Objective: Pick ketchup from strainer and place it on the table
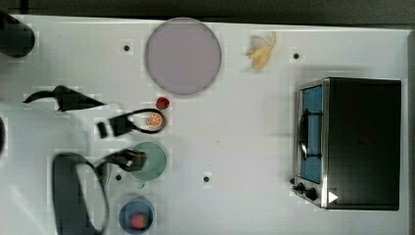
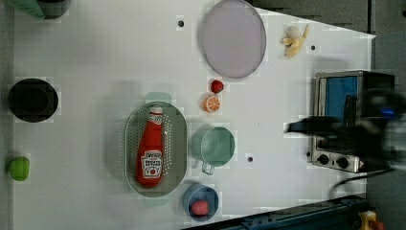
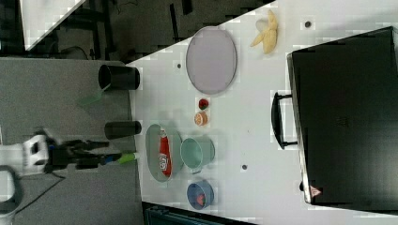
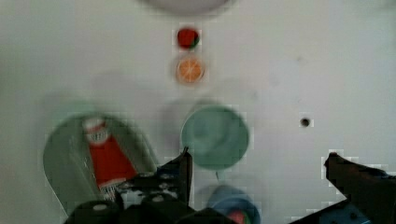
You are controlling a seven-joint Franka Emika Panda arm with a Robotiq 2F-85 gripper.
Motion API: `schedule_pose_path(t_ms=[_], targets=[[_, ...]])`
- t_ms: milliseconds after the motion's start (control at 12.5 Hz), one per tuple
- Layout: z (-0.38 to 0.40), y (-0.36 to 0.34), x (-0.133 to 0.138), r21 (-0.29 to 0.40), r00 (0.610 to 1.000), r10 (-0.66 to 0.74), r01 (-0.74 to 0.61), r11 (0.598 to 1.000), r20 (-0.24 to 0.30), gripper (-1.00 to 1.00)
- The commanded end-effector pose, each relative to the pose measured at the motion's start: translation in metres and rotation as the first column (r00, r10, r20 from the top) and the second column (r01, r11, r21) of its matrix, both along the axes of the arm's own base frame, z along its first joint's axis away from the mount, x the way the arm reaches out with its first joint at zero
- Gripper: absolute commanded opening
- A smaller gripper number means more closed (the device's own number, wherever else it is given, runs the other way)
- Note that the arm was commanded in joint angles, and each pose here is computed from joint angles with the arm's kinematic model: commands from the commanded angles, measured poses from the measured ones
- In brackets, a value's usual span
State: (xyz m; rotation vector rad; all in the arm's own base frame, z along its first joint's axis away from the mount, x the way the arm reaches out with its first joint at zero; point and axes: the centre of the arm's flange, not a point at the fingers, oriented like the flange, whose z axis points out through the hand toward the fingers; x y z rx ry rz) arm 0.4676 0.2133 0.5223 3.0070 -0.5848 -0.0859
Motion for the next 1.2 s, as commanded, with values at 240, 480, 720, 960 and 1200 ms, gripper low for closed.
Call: schedule_pose_path(t_ms=[240, 480, 720, 960, 1200], targets=[[-0.055, 0.11, -0.028, 0.043, 0.983, 0.182, -0.182, 0.982, -0.004, 1.0], [-0.11, 0.148, -0.035, 0.098, 0.97, 0.243, -0.242, 0.965, 0.004, 1.0], [-0.168, 0.157, -0.038, 0.121, 0.959, 0.281, -0.282, 0.952, 0.023, 1.0], [-0.224, 0.159, -0.045, 0.137, 0.961, 0.271, -0.276, 0.951, 0.058, 1.0], [-0.27, 0.165, -0.053, 0.191, 0.966, 0.25, -0.258, 0.947, 0.066, 1.0]])
